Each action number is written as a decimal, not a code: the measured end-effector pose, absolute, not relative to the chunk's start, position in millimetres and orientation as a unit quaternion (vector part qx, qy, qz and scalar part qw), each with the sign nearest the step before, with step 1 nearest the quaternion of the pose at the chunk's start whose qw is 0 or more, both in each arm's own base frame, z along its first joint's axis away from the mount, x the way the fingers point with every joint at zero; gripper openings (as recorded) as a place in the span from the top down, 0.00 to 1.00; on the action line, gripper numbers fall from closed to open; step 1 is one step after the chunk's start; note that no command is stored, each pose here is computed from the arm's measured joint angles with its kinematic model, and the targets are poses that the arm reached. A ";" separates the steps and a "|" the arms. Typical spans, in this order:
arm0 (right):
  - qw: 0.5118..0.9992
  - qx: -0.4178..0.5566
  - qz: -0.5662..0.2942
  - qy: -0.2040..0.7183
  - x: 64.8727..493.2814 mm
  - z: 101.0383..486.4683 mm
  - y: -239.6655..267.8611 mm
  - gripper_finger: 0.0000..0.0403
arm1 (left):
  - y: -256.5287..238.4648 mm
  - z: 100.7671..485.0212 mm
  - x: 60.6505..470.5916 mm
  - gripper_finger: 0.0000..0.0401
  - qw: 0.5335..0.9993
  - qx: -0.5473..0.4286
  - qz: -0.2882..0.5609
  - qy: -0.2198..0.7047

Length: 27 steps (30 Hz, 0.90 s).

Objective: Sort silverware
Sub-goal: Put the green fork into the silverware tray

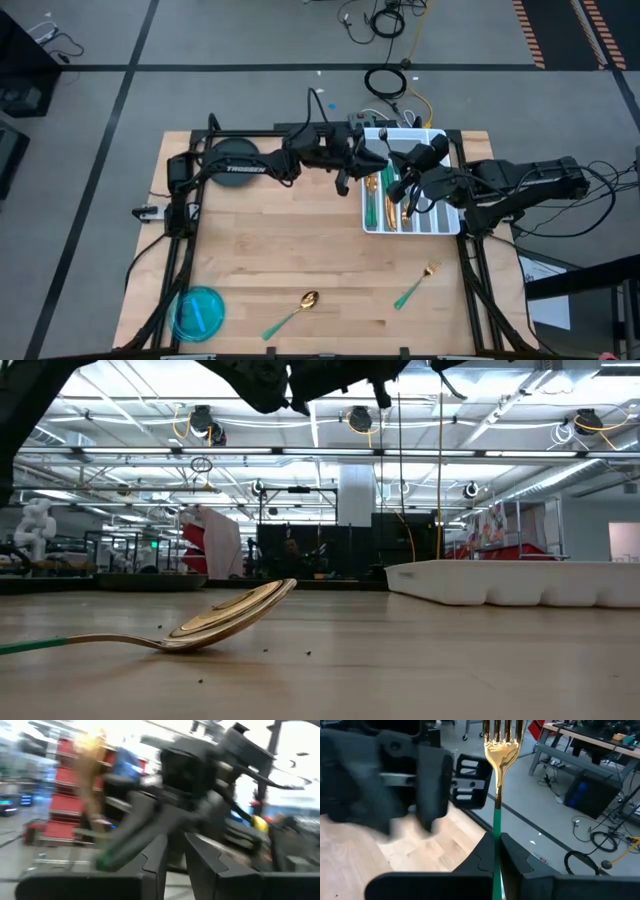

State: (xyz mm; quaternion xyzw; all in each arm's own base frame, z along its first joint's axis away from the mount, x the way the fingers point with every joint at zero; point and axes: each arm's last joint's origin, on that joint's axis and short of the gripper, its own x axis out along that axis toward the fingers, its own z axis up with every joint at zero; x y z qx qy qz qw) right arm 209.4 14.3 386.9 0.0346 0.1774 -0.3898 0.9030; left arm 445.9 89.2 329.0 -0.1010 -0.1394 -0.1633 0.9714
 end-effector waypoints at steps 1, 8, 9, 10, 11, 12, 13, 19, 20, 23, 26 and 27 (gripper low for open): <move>0.903 0.035 -0.390 0.178 209.4 386.9 14.3 1.00 | 89.2 328.7 445.5 0.81 0.970 -0.093 -0.178 -0.136; 0.904 0.035 -0.387 0.179 209.5 386.8 14.5 1.00 | 107.2 322.4 443.8 0.70 0.979 -0.085 -0.149 -0.109; 0.904 0.035 -0.387 0.179 209.5 386.7 14.5 1.00 | 111.0 320.4 443.7 0.69 0.982 -0.086 -0.135 -0.101; 0.904 0.035 -0.387 0.179 209.5 386.7 14.5 1.00 | 114.4 318.8 443.4 0.68 0.984 -0.089 -0.125 -0.094; 0.904 0.034 -0.387 0.179 209.5 386.7 14.5 1.00 | 117.9 317.8 442.9 0.68 0.985 -0.092 -0.117 -0.090; 0.904 0.031 -0.387 0.180 209.5 386.8 14.5 1.00 | 120.5 317.2 442.3 0.67 0.985 -0.094 -0.112 -0.088; 0.904 0.027 -0.386 0.182 209.5 386.8 14.5 1.00 | 122.7 317.4 441.7 0.67 0.986 -0.095 -0.109 -0.089; 0.902 0.017 -0.388 0.187 209.8 386.8 11.6 1.00 | 125.6 324.7 439.0 0.67 0.983 -0.080 -0.105 -0.127; 0.902 0.016 -0.388 0.189 209.9 386.8 10.7 1.00 | 124.6 326.2 438.9 0.67 0.982 -0.078 -0.106 -0.132; 0.903 0.014 -0.382 0.194 211.0 387.0 7.2 1.00 | 121.2 326.6 439.9 0.67 0.982 -0.079 -0.110 -0.132; 0.905 0.013 -0.378 0.192 213.9 387.7 4.3 1.00 | 118.9 326.3 440.8 0.67 0.982 -0.081 -0.105 -0.132; 0.906 0.012 -0.377 0.192 214.6 387.9 3.6 1.00 | 119.0 326.4 440.8 0.67 0.982 -0.081 -0.104 -0.132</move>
